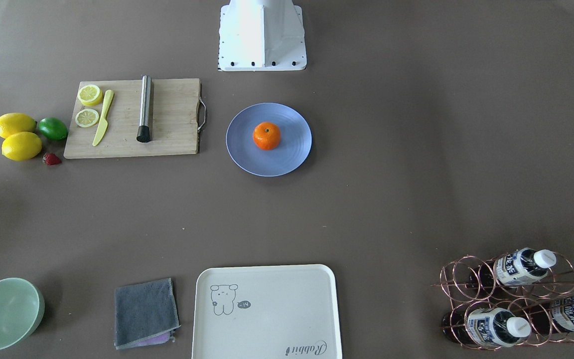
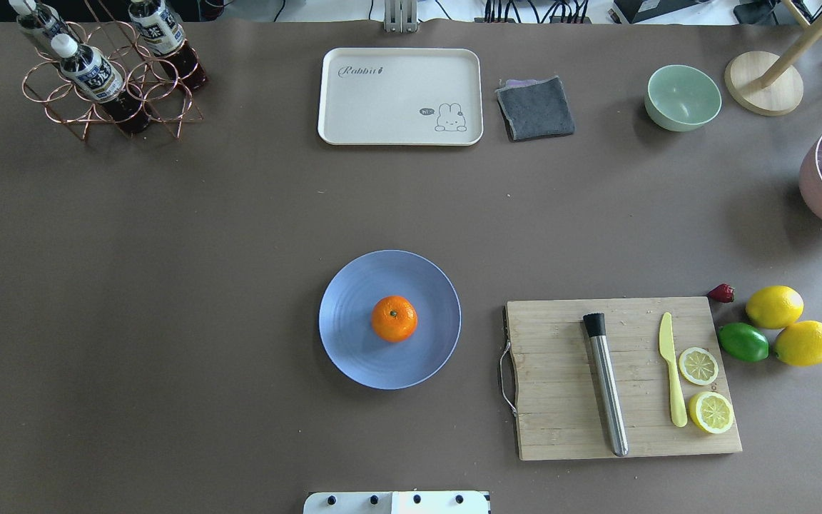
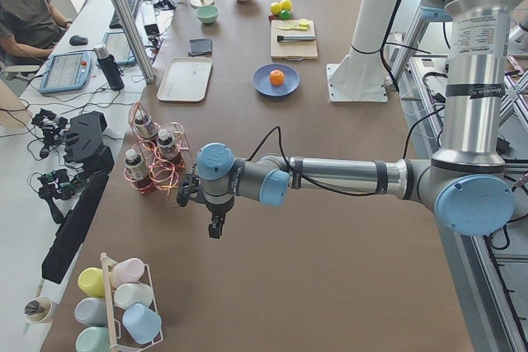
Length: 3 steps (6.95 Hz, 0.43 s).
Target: Pick orange to plate
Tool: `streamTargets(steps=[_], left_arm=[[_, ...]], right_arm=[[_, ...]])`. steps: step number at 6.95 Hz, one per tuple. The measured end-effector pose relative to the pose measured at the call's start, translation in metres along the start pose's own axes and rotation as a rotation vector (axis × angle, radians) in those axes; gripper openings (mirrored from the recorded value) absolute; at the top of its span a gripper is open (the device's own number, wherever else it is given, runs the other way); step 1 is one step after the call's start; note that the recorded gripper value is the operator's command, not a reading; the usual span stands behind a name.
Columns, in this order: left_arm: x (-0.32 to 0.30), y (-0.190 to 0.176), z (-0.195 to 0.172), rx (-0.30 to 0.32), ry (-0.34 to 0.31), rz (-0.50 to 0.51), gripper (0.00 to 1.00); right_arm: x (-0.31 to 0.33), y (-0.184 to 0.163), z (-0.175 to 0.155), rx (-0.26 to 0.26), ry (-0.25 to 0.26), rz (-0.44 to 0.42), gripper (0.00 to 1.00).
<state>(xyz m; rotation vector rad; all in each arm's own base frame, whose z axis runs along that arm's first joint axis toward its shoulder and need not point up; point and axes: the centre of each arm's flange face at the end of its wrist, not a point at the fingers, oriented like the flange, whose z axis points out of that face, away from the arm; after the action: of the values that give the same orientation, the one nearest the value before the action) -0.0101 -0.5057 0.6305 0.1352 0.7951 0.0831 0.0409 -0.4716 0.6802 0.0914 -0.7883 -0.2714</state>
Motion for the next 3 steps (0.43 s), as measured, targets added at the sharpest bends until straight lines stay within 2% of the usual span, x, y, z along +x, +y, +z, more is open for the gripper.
streamTargets(steps=[2,3], left_arm=[[-0.0007,0.0008,0.0002,-0.001,0.002,-0.004,0.97],[-0.0007,0.0014,-0.0025,-0.003,0.028,-0.014,0.97]], right_arm=[[0.0160,0.0077,-0.0056,0.009,0.007,0.008,1.00],[0.0164,0.0065,-0.0078,0.012,0.011,0.005,1.00]])
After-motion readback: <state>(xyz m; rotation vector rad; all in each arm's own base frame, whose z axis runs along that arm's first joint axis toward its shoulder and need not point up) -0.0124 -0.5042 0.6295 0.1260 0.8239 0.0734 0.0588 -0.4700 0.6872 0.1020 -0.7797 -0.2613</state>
